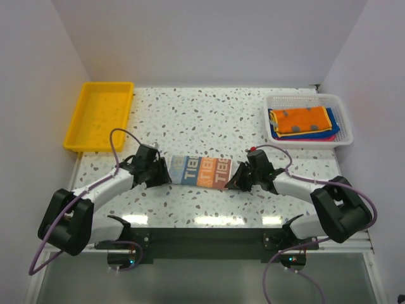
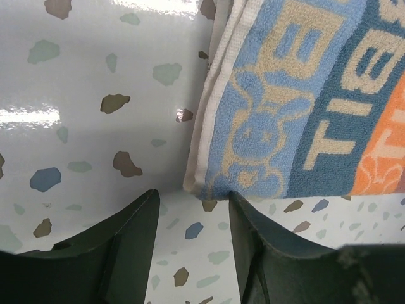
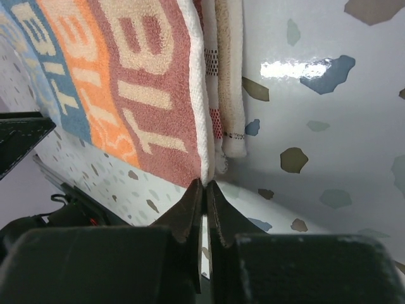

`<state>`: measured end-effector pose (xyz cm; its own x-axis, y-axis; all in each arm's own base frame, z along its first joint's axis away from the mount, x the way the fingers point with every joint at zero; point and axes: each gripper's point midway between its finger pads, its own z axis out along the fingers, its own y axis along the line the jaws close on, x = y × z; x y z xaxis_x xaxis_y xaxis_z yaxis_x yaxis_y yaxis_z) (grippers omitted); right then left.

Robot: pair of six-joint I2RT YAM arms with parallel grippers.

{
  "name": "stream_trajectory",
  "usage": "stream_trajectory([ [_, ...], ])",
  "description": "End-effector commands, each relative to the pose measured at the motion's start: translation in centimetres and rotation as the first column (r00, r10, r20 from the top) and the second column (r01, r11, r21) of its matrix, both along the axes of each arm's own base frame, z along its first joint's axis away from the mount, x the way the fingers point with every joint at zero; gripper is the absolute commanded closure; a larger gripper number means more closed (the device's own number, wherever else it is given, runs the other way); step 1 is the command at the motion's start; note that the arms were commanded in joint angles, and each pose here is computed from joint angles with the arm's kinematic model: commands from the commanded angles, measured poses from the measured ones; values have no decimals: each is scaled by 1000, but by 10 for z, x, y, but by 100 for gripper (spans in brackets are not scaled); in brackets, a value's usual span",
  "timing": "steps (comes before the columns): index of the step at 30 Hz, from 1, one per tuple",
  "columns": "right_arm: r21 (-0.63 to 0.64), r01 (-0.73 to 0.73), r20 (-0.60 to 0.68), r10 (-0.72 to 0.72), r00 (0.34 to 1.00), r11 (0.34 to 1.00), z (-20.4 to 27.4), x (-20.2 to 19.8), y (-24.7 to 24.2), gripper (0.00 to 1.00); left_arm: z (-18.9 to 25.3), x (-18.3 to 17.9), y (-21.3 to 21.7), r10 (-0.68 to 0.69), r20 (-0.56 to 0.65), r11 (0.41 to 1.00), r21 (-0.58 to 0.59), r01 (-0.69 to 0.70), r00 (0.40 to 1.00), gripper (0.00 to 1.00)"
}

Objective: Fold and stack the towels
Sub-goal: Fold the towel

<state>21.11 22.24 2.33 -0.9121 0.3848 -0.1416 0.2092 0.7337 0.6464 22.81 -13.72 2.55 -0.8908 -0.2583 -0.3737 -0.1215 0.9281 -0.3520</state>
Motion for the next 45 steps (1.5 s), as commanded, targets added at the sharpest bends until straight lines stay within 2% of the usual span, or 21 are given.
stream_trajectory([
  [1,15,-7,37,7,999,1000,12,5,4,98,-2,2,-2,7,9,1000,-27,-6,1000,48],
  [17,1,-23,31,23,999,1000,10,2,2,100,0,16,-12,45,45,995,-87,-41,998,54],
  [18,-1,-24,29,24,999,1000,10,2,2,100,0,16,-11,49,46,996,-81,-45,998,57],
  [19,-3,-27,31,27,999,1000,10,2,2,100,-1,15,-10,49,41,996,-78,-46,998,65],
  [23,-17,-31,34,32,999,999,13,3,1,100,1,14,-8,53,41,997,-65,-50,998,83],
  [24,-21,-33,49,34,998,999,17,6,1,100,3,14,-7,52,45,997,-63,-49,998,90],
  [27,-50,-42,74,46,996,998,26,11,-1,100,16,20,-6,46,71,998,-52,-42,996,99],
  [38,-150,-39,171,64,983,988,68,42,-7,100,58,54,-12,3,136,1000,-11,-1,991,100],
  [44,-157,5,222,31,975,988,87,95,-15,100,77,99,-22,-8,173,1000,-10,10,985,100],
  [45,-144,3,257,34,966,990,102,109,-14,100,89,111,-24,-8,202,1000,-15,12,979,100],
])
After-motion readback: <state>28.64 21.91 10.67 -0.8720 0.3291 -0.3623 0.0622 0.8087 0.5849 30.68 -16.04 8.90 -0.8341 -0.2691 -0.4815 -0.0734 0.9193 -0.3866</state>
